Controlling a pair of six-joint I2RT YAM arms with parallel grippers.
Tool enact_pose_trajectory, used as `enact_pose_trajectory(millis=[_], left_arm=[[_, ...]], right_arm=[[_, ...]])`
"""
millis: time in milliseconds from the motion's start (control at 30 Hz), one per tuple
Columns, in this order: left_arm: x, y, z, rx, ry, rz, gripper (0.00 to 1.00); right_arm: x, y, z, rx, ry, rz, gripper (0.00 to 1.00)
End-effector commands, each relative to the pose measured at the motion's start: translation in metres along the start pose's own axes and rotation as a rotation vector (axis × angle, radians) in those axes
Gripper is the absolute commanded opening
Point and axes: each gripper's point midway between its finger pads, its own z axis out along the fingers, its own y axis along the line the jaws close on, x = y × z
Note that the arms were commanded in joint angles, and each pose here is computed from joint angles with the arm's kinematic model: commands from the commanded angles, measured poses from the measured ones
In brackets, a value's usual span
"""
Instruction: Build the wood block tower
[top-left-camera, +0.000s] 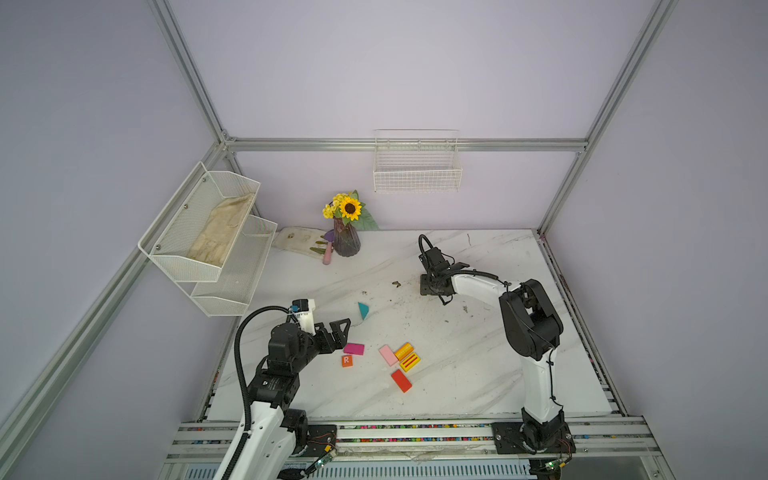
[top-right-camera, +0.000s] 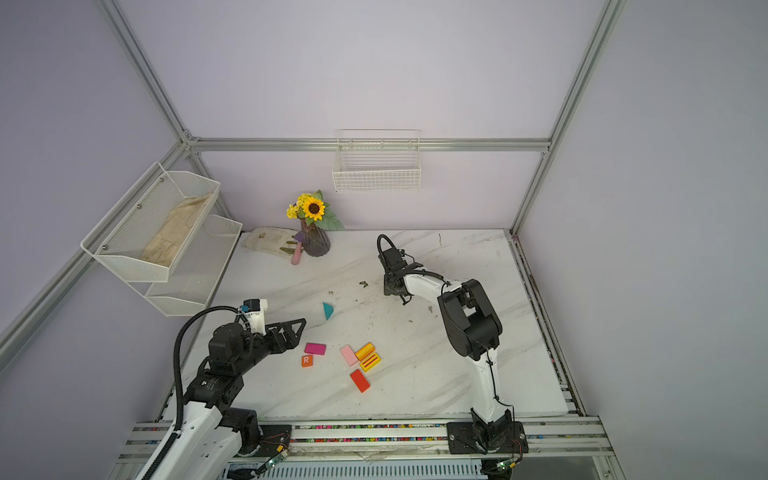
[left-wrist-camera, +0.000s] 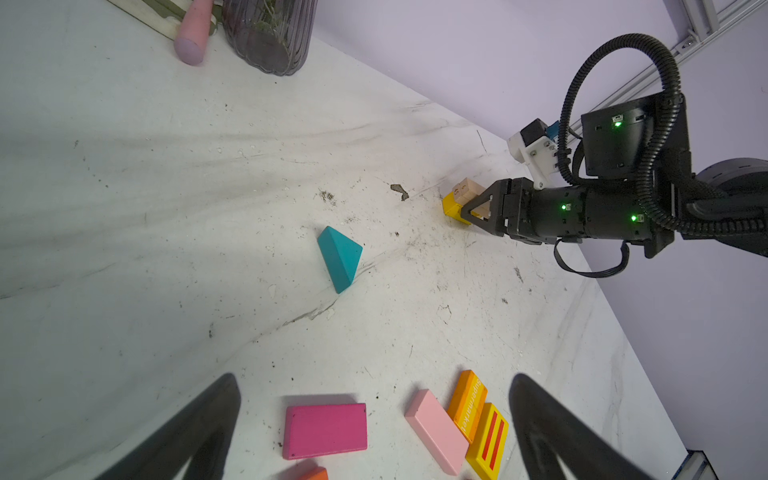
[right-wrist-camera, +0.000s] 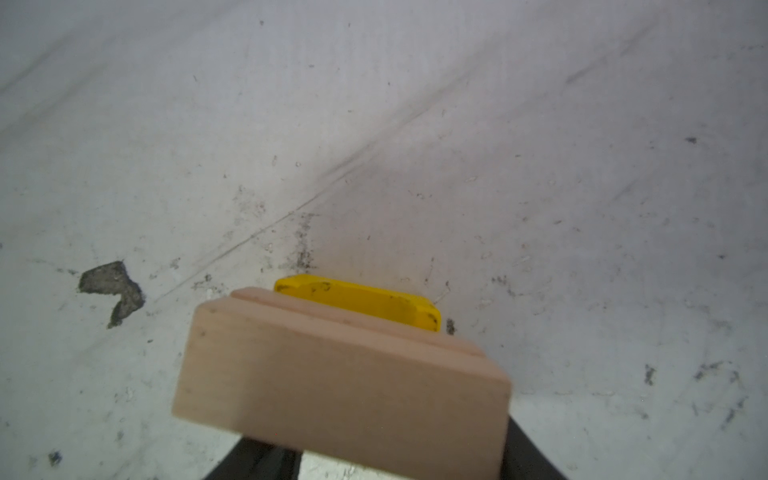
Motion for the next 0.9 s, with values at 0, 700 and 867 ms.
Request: enact_pose_trajectory(millis=[0, 700, 867], left_arm=[[0.006, 0.002, 0.003, 0.013, 0.002, -0.005, 1.0], [0.005, 0.013, 0.001, -0.05, -0.012, -0.017, 1.0], [0.005, 0.019, 0.0, -0.09, -0.008, -0.029, 1.0]], right_arm=[[-0.005, -0.002, -0.001, 0.012, -0.009, -0.004, 0.6], [0.035, 0.002, -0.079, 0.007, -0.079, 0.028, 0.82], [0.072, 0.051, -0.105, -0.1, -0.093, -0.076, 0.82]])
